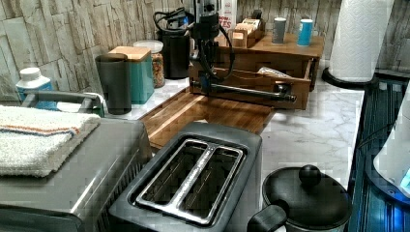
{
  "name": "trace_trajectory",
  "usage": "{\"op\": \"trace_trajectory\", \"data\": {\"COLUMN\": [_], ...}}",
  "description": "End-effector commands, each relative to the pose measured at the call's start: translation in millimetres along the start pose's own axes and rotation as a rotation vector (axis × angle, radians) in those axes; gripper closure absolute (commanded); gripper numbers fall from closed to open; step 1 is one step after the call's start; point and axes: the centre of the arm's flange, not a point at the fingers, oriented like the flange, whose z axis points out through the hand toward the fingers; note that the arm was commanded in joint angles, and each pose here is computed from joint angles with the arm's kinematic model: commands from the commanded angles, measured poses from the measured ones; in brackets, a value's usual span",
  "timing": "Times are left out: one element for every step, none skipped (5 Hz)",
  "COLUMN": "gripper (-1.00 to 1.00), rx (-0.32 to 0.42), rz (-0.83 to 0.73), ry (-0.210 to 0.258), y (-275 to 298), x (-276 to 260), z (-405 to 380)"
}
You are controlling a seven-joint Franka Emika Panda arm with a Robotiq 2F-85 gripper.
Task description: Close the drawer.
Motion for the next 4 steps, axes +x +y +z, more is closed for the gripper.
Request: {"op": "trace_trajectory", "data": {"gripper": [1.00, 1.00, 1.00, 1.00], "rx": [-0.029, -0.030, -0.031, -0.010], "rz": [-0.132, -0.132, -0.137, -0.125], "ry": [-0.066, -0.070, -0.089, -0.102], "y": [-21.7, -11.7, 0.8, 22.5], "x": [-22.5, -34.0, -42.8, -49.0], "z": [41.4, 49.6, 53.4, 59.2]}}
